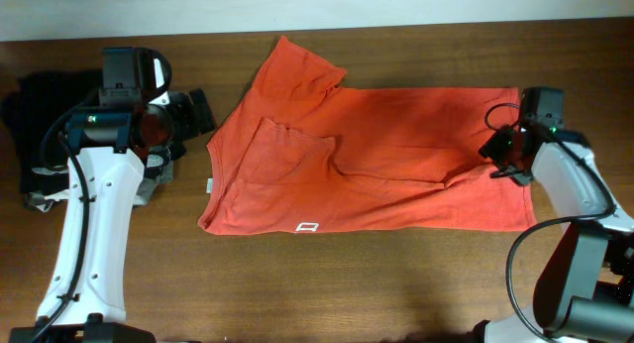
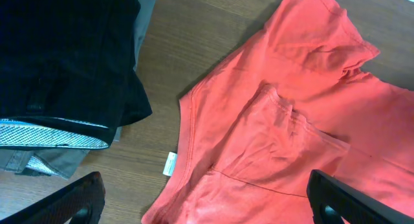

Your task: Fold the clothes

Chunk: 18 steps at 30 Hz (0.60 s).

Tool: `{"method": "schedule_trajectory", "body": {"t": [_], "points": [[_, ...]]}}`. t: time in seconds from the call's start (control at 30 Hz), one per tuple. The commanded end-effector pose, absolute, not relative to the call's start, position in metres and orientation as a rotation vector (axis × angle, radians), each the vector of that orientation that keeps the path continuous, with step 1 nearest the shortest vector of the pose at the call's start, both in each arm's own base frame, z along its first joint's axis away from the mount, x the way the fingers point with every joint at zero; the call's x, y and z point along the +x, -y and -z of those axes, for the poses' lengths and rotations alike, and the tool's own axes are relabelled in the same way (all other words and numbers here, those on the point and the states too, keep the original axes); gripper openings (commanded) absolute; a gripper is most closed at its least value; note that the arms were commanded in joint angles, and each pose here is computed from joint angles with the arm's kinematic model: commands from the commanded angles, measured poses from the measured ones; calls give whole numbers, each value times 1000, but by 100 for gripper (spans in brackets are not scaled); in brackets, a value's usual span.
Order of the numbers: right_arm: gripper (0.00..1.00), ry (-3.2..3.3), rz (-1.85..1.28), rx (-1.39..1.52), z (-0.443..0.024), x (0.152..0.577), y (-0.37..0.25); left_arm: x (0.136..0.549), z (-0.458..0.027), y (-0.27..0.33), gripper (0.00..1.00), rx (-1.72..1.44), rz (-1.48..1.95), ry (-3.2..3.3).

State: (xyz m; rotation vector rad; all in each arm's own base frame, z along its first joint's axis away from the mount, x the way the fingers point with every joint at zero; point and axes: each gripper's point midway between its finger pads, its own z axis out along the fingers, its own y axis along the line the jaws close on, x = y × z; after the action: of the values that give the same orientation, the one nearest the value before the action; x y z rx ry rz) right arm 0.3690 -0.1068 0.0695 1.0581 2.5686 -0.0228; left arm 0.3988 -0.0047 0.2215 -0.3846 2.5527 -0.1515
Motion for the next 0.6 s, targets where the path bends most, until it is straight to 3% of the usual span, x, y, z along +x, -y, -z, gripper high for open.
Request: {"method": "schedule_trajectory", "body": {"t": [0.0, 0.2, 0.27, 0.37, 0.4, 0.47, 0.5, 0.57], "points": [[65, -2551, 115, 926, -118, 382, 128, 399, -221, 4, 99, -382, 149, -2555], [75, -2572, 131, 995, -179, 367, 142, 399, -221, 4, 99, -382, 149, -2555], [89, -2593, 133, 1002, -186, 361, 140, 399, -221, 4, 100, -382, 149, -2555], [88, -2643, 127, 965, -187, 354, 136, 399, -221, 4, 100, -382, 149, -2555], [83, -2666, 107, 915, -186, 355, 132, 399, -221, 4, 99, -382, 149, -2555], [56, -2685, 60, 852, -184, 359, 126, 399, -221, 4, 99, -382, 148, -2556], [37, -2688, 42, 828, -183, 362, 124, 399, -221, 4, 99, -382, 149, -2556], [14, -2687, 18, 791, -179, 370, 123, 402, -223, 4, 100, -379, 152, -2538]]}}
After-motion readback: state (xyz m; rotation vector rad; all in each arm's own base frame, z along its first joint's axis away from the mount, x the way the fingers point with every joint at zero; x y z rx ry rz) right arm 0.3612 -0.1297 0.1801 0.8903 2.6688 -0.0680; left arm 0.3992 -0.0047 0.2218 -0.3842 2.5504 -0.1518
